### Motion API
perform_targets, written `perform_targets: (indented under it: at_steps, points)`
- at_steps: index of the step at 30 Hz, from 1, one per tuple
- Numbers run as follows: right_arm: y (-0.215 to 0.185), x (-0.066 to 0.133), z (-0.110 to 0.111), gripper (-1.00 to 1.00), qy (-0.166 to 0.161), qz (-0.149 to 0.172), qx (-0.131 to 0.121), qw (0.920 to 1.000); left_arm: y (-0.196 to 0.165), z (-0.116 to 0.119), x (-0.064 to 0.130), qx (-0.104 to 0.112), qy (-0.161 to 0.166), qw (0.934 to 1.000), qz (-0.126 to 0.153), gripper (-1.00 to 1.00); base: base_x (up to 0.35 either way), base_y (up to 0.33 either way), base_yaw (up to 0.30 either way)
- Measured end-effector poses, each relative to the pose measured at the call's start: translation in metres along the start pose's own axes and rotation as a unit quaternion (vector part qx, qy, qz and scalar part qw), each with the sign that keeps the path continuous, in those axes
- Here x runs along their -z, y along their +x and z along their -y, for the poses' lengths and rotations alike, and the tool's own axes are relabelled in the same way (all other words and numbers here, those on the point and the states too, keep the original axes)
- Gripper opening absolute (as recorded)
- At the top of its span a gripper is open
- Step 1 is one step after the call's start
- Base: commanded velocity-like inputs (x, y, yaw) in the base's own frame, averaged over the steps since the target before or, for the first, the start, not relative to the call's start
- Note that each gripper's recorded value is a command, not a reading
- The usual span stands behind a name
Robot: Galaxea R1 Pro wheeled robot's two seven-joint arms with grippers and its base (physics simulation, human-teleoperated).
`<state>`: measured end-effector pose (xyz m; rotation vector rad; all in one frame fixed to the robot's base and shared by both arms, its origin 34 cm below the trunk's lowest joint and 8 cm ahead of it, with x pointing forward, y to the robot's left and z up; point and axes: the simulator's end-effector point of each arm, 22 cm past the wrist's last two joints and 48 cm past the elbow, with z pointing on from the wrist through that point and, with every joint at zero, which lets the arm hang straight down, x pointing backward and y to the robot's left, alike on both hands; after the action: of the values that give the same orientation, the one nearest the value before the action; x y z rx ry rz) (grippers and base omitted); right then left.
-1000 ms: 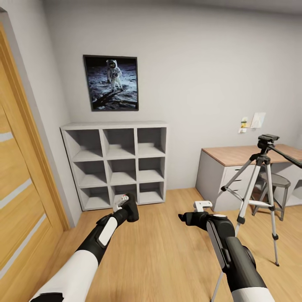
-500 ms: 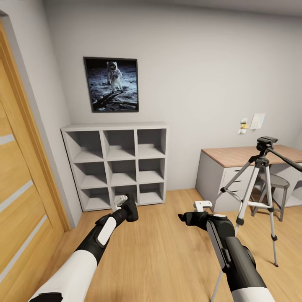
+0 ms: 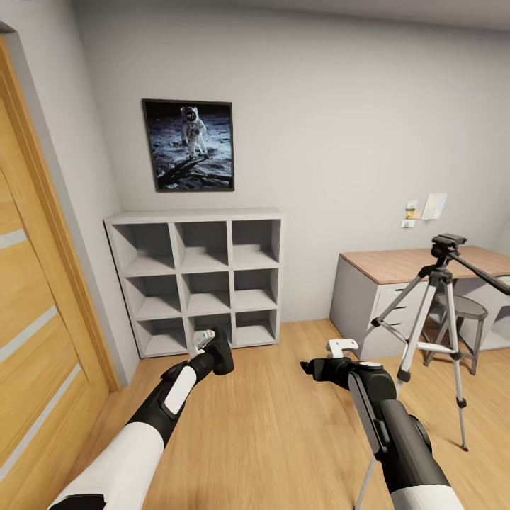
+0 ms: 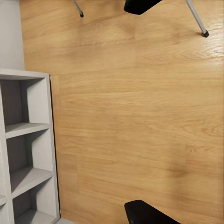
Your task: Attach the digital camera to the camera tripod in the bedroom.
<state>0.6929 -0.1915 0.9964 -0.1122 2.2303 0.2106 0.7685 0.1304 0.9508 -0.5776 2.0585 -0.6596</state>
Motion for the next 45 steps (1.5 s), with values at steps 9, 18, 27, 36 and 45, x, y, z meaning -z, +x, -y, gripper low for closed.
perform_targets:
  at_steps: [9, 18, 27, 36, 45]
  points:
    - [-0.003, 0.004, -0.001, 1.0, -0.001, 0.0, 0.0, 1.0, -0.002, 0.003, 0.004, 0.0, 0.0, 1.0, 0.0, -1.0, 0.0, 0.0, 0.0]
    - [-0.004, 0.004, -0.002, 1.0, -0.001, 0.001, 0.0, 1.0, -0.004, 0.006, 0.004, -0.001, 0.003, 1.0, 0.002, -1.0, 0.0, 0.0, 0.0]
    - [-0.004, 0.005, -0.001, 1.0, 0.0, 0.002, 0.001, 1.0, -0.003, 0.004, 0.004, -0.001, 0.002, 1.0, 0.001, -1.0, 0.164, 0.016, 0.0]
    - [-0.004, 0.004, -0.002, 1.0, -0.001, 0.002, 0.0, 1.0, -0.011, -0.006, 0.005, -0.003, -0.004, 1.0, 0.005, -1.0, 0.307, 0.038, 0.0]
    - [0.049, -0.022, 0.005, 1.0, 0.0, -0.05, -0.004, 0.9987, -0.012, -0.007, 0.006, -0.004, -0.005, 1.0, 0.005, -1.0, 0.32, 0.02, 0.0]
